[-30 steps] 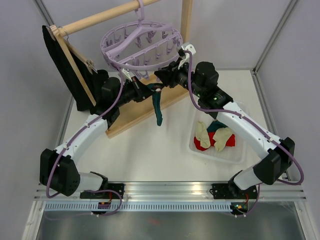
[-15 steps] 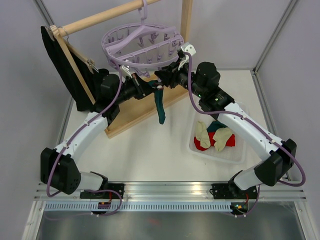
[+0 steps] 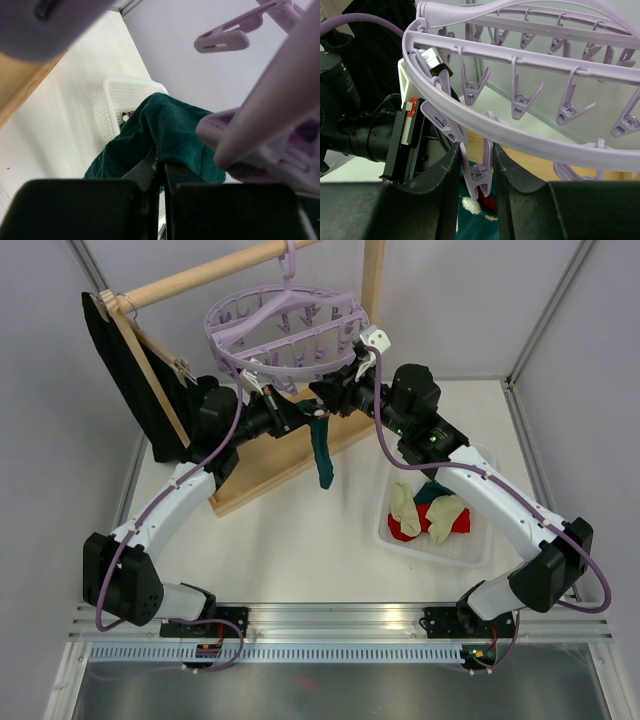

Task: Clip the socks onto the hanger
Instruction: Clamp the sock onto the hanger.

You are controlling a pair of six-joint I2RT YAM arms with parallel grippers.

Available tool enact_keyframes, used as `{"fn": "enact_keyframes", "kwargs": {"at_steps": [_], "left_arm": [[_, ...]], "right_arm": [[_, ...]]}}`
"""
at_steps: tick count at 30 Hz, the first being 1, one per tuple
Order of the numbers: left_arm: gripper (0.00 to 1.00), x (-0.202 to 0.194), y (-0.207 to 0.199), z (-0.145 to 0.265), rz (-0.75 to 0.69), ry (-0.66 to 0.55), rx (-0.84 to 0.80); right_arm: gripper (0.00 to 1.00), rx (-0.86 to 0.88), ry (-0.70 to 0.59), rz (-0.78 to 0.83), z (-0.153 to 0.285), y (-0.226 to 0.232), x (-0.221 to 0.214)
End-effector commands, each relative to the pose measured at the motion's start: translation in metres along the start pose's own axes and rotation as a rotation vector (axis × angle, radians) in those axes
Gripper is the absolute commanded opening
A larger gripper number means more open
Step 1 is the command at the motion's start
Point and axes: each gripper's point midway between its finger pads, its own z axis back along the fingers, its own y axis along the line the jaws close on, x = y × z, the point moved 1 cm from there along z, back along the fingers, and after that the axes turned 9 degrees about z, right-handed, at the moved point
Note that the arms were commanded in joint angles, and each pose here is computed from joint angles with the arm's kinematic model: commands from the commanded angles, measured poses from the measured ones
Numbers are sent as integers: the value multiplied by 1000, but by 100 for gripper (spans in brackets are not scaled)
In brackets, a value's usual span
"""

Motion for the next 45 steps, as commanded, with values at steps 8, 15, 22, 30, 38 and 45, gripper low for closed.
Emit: {"fn": "enact_keyframes", "kwargs": {"at_steps": [8, 15, 22, 30, 38, 45], "left_arm": [[2, 23, -38, 6, -14, -43, -137], [2, 25, -37, 10, -5, -43, -142], [2, 17, -28, 12, 5, -29, -132], [2, 12, -26, 16, 7, -19, -134], [2, 9, -30, 19, 5, -6, -149], [2, 9, -36, 22, 1, 0, -166]], "right_arm": [[0, 28, -73, 21, 7, 7, 20], [0, 40, -92, 21, 7, 9, 24], [0, 41, -110, 23, 7, 9, 30], [0, 49, -137, 17, 6, 11, 38], [0, 57, -143, 12, 3, 12, 35], [0, 65, -154, 13, 1, 12, 36]]}}
